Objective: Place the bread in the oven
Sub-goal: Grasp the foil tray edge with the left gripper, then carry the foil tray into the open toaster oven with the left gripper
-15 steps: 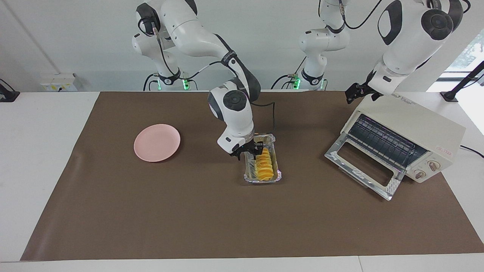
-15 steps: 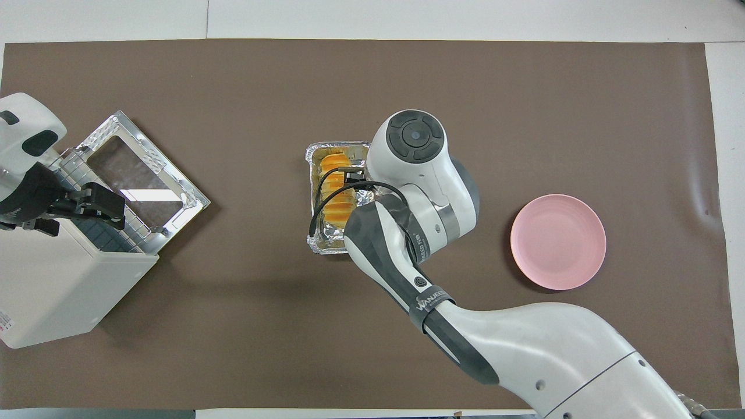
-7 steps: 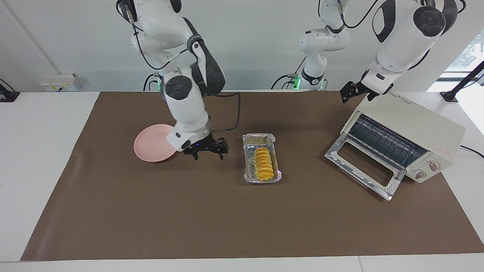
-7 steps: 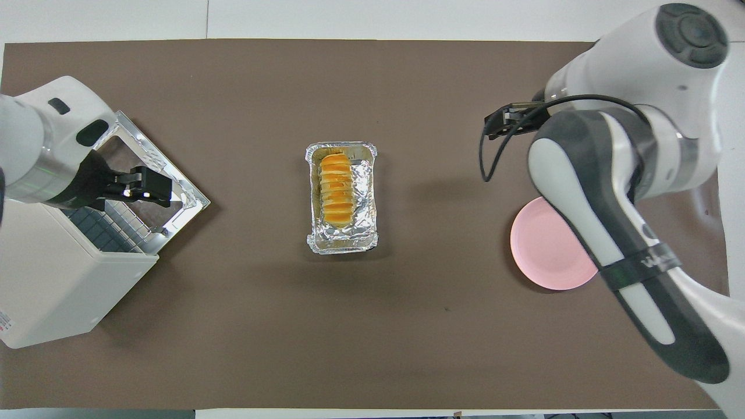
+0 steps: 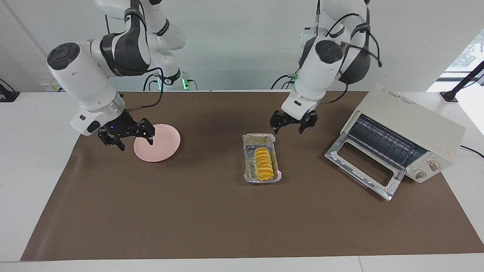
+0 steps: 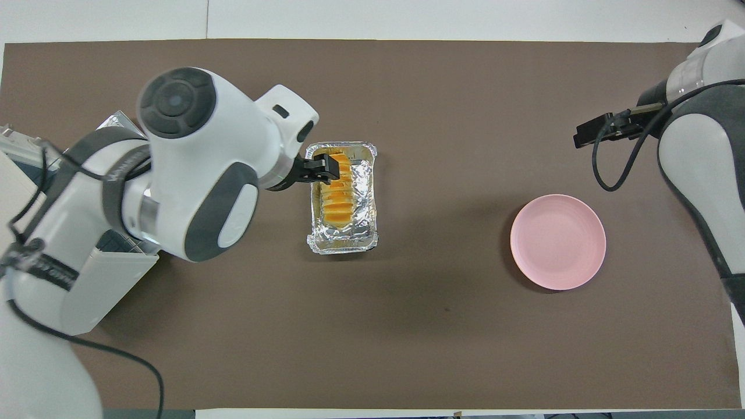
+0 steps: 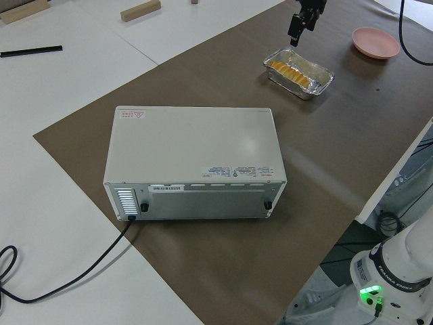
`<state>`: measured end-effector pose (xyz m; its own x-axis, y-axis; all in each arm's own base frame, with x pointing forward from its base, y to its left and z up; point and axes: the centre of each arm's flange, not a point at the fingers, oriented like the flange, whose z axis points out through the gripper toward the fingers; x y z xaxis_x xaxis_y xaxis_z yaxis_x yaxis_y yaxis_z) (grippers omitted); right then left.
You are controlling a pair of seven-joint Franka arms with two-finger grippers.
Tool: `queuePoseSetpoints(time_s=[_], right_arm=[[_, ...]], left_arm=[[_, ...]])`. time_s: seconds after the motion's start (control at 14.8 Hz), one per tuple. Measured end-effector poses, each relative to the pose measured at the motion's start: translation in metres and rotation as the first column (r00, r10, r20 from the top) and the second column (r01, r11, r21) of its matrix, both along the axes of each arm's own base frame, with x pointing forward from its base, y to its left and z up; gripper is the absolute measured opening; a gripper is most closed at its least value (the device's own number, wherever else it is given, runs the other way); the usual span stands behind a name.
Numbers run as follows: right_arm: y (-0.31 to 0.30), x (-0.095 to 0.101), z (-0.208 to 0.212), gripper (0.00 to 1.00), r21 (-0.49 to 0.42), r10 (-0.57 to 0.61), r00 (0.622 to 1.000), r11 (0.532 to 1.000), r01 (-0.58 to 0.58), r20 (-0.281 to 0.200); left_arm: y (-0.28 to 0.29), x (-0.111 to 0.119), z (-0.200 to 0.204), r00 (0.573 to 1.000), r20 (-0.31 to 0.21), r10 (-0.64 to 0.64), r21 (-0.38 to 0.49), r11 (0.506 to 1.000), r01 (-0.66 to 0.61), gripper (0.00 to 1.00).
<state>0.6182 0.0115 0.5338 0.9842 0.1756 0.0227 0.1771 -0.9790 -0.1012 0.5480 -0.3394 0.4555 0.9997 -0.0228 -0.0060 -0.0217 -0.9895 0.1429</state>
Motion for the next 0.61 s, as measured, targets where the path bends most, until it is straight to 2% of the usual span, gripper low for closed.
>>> queuePoseSetpoints(time_s=[0.13, 0.34, 0.61], right_arm=[[-0.011, -0.019, 0.021, 1.0, -0.032, 0.043, 0.999, 0.999, -0.044, -0.031], [-0.019, -0.053, 0.06, 1.0, -0.081, 0.059, 0.996, 0.995, -0.064, -0.069], [-0.027, -0.088, 0.083, 1.0, -0.121, 0.049, 0.996, 0.991, -0.057, -0.072]], left_arm=[[-0.042, -0.005, -0.049, 0.999, -0.018, -0.043, -0.003, 0.999, 0.043, 1.0], [-0.093, -0.017, -0.1, 0.996, -0.05, -0.077, 0.031, 0.996, 0.078, 1.0], [-0.107, -0.019, -0.124, 0.997, -0.063, -0.047, 0.049, 0.998, 0.05, 1.0]])
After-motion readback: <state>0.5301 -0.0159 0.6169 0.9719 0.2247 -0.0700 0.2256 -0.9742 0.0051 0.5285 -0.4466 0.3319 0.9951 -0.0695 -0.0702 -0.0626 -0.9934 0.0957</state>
